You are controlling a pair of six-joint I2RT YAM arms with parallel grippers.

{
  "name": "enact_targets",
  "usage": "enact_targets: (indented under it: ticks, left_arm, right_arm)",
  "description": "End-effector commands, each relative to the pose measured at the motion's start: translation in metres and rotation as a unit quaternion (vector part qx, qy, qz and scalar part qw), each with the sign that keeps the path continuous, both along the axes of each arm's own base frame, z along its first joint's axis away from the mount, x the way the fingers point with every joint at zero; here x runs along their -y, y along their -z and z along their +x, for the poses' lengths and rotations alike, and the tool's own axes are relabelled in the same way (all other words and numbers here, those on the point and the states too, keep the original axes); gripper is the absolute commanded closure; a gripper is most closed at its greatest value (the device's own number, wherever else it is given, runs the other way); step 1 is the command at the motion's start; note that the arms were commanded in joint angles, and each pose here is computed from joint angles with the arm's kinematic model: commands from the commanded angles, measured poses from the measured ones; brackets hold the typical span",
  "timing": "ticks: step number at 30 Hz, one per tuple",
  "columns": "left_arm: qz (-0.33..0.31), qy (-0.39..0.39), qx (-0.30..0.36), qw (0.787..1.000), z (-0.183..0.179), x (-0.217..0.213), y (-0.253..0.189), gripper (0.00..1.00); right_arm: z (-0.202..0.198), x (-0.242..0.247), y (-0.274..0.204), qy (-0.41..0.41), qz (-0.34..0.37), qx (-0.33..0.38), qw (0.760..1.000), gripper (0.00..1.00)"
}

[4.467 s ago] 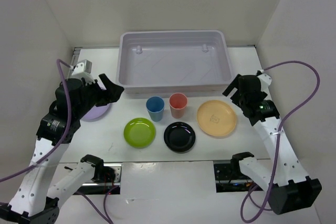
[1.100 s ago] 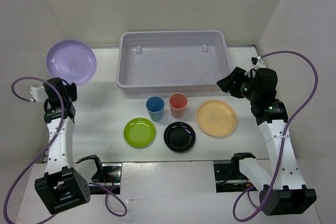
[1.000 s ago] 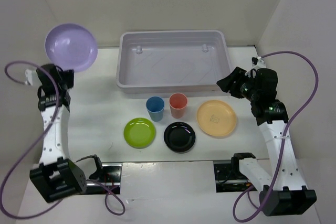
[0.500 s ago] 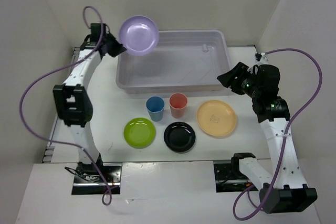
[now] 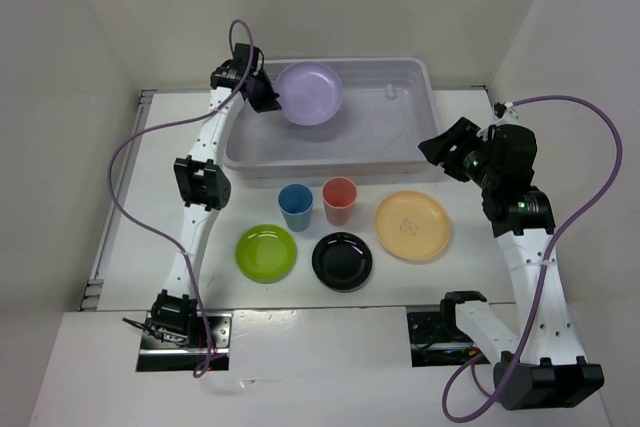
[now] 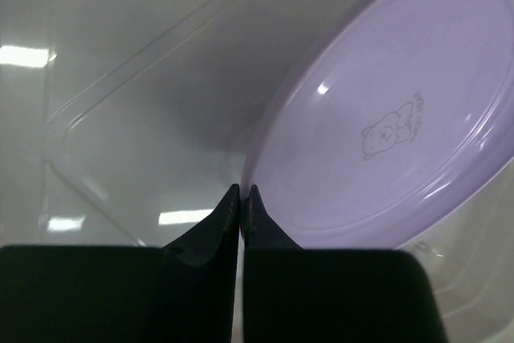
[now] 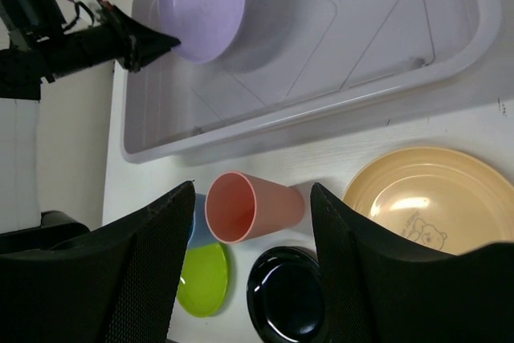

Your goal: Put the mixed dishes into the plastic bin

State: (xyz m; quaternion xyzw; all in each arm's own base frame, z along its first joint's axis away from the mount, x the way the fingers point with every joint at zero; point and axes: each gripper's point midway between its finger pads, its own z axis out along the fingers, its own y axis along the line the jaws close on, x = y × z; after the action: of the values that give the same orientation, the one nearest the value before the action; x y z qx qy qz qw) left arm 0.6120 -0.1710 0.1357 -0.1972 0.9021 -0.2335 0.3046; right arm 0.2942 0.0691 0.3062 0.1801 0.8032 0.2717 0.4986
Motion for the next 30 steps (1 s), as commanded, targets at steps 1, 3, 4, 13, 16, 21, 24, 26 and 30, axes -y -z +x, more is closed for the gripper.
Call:
enact_targets:
  ticks: [1, 3, 4, 13, 16, 21, 24, 26, 30]
  left_arm:
    - [0.039, -0.012, -0.051, 0.998, -0.016, -0.013, 0.029, 1.0]
    - [0.052, -0.02, -0.068, 0.996, -0.018, -0.017, 0.05, 1.0]
    - [0.051, -0.02, -0.061, 0.997, -0.016, -0.017, 0.048, 1.0]
    - [0.055, -0.03, -0.08, 0.995, -0.012, -0.023, 0.082, 0.79]
    - [0.04, -0.031, -0.073, 0.996, -0.005, -0.024, 0.083, 0.65]
    - [0.018, -0.031, -0.059, 0.998, -0.002, -0.035, 0.059, 0.17]
    - [0.018, -0.019, -0.027, 0.999, -0.006, -0.035, 0.013, 0.11]
    - [0.01, -0.013, 0.023, 1.0, -0.01, -0.034, -0.045, 0.1]
    - [0.031, -0.033, 0.153, 0.987, -0.043, -0.037, -0.187, 0.1]
  right_arm:
    - [-0.001, 0.008, -0.021, 0.019, -0.003, 0.025, 1.0, 0.35]
    - [-0.001, 0.008, -0.021, 0.019, -0.003, 0.025, 1.0, 0.35]
    - [-0.003, 0.008, -0.024, 0.019, -0.003, 0.03, 0.999, 0.35]
    - [-0.003, 0.011, -0.021, 0.027, -0.006, 0.026, 0.999, 0.35]
    - [-0.003, 0.011, -0.013, 0.025, -0.011, 0.018, 0.999, 0.35]
    - [-0.002, 0.005, 0.006, -0.008, -0.038, -0.01, 0.999, 0.32]
    - [-0.001, -0.009, 0.024, -0.043, -0.051, -0.031, 0.997, 0.34]
    - [0.002, -0.034, 0.043, -0.083, -0.056, -0.057, 0.993, 0.36]
    - [0.0, -0.092, 0.076, -0.127, -0.09, -0.093, 0.983, 0.37]
